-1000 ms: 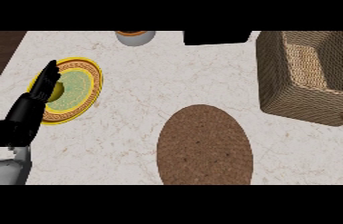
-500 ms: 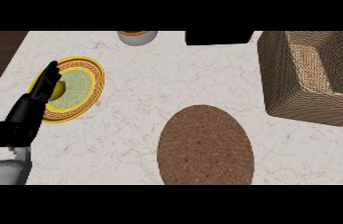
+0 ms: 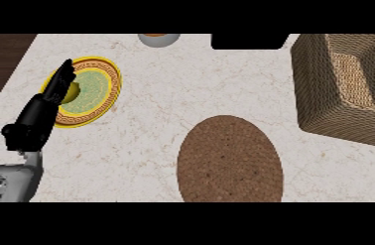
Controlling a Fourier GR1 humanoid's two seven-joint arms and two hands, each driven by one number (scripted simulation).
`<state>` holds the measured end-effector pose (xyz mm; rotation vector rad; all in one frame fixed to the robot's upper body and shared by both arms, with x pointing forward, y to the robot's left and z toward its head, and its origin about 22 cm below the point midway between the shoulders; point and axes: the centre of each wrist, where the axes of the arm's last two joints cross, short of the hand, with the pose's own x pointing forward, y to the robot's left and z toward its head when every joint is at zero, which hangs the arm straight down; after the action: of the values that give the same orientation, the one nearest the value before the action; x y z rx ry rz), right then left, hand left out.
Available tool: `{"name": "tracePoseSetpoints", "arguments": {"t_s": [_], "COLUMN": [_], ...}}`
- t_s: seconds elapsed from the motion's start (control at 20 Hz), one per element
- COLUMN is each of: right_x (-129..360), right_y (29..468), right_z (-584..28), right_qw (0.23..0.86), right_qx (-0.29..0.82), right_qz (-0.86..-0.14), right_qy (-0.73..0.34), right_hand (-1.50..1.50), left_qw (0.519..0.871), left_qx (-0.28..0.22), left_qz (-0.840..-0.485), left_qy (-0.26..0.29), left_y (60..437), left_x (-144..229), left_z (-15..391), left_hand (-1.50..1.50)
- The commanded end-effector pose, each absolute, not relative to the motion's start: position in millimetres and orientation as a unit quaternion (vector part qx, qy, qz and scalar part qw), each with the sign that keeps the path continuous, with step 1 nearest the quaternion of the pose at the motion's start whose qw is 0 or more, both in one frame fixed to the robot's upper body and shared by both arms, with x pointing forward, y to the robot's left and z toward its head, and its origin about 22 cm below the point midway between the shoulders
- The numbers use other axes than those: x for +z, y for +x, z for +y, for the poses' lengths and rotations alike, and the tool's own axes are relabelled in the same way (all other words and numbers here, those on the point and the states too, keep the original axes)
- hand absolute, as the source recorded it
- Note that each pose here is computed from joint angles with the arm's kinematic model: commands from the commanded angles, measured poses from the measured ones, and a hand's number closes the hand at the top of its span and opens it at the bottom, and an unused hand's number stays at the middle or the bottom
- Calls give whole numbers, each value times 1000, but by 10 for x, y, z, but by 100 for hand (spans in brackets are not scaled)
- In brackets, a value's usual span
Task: Pick the sweet potato from the placemat and place it in the basket
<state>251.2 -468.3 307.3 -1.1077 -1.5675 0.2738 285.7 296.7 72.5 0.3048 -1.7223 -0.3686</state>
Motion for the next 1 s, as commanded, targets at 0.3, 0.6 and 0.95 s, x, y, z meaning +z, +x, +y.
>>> {"name": "tracePoseSetpoints", "arguments": {"t_s": [0.3, 0.6, 0.95], "right_x": [3383, 3242, 3131], "right_y": [2913, 3292, 3572], "right_z": [-4058, -3752, -3697], "right_qw": [608, 649, 704], "right_qx": [129, 168, 204], "right_qz": [-650, -611, -538], "right_qy": [-438, -420, -416], "right_hand": [150, 150, 150], "left_qw": [617, 618, 622], "left_qx": [-174, -180, -166], "left_qz": [-759, -757, -757], "left_qy": [115, 110, 116], "left_y": [2932, 2869, 2943], "left_x": [669, 640, 698], "left_z": [2662, 2805, 2861], "left_hand": [0, 0, 0]}}
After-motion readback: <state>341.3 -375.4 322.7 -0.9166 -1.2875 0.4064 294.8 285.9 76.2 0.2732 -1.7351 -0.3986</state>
